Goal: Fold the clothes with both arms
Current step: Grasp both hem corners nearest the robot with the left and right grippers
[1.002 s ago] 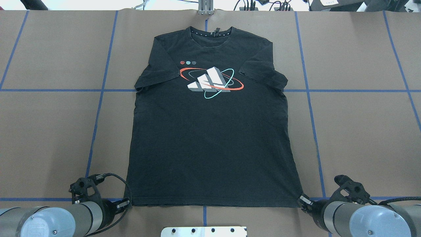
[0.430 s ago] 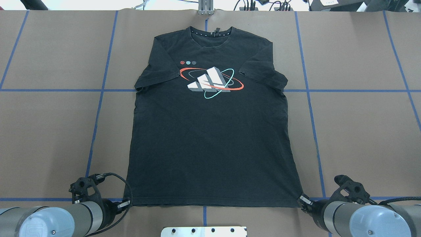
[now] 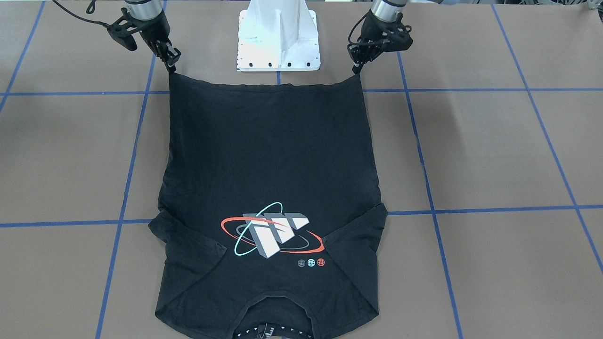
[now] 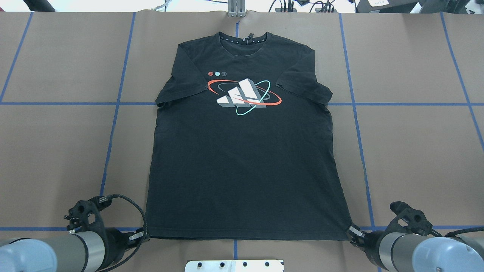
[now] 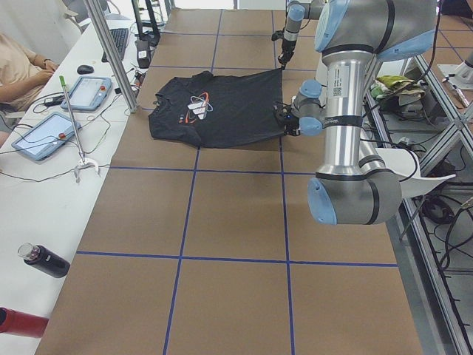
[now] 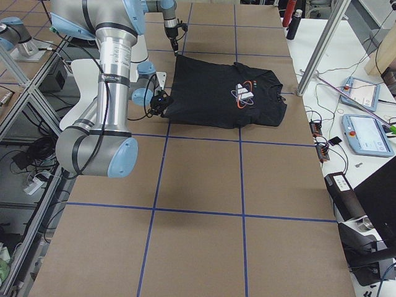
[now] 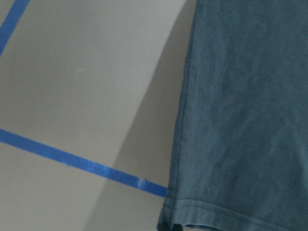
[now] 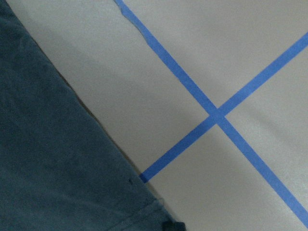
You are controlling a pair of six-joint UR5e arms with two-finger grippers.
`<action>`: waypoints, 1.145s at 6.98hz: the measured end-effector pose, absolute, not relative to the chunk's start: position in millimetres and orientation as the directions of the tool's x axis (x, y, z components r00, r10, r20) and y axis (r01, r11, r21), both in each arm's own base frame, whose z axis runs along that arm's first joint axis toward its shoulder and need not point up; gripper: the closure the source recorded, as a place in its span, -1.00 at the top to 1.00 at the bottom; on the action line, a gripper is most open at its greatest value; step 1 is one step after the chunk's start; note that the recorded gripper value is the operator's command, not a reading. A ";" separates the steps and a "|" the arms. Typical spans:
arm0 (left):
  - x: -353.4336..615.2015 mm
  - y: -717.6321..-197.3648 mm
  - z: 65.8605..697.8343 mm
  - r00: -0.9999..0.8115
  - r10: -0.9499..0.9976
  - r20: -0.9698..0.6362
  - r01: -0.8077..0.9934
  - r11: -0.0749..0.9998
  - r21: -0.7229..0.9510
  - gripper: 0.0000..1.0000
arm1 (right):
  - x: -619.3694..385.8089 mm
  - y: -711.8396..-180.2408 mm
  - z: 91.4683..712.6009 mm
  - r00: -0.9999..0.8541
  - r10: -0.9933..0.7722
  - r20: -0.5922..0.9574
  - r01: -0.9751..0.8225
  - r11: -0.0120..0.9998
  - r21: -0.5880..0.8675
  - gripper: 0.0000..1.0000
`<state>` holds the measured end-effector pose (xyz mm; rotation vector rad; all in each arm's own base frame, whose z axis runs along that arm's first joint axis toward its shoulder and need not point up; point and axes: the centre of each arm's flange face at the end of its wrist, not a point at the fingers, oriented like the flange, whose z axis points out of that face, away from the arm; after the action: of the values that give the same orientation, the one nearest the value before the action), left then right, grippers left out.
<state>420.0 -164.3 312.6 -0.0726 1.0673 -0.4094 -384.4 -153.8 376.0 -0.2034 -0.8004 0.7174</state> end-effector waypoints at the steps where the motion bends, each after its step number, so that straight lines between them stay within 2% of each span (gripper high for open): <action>1: 411.2 -153.9 301.2 0.412 -0.373 -0.831 0.272 0.921 -0.279 -1.00 | -377.8 -147.6 371.9 0.487 0.649 0.584 -0.492 0.757 -0.430 -1.00; 4: 401.6 -130.4 284.0 0.420 -0.421 -0.804 0.215 0.907 -0.363 -1.00 | -368.6 -126.2 355.8 0.512 0.623 0.591 -0.429 0.782 -0.452 -1.00; 8: 379.3 -130.6 285.2 0.423 -0.459 -0.781 0.232 0.888 -0.396 -1.00 | -355.0 -121.6 339.9 0.517 0.622 0.587 -0.388 0.782 -0.488 -1.00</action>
<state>379.3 -130.6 285.2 -0.2426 1.0498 -0.4375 -355.0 -121.6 339.9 -0.3132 -0.8264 0.6180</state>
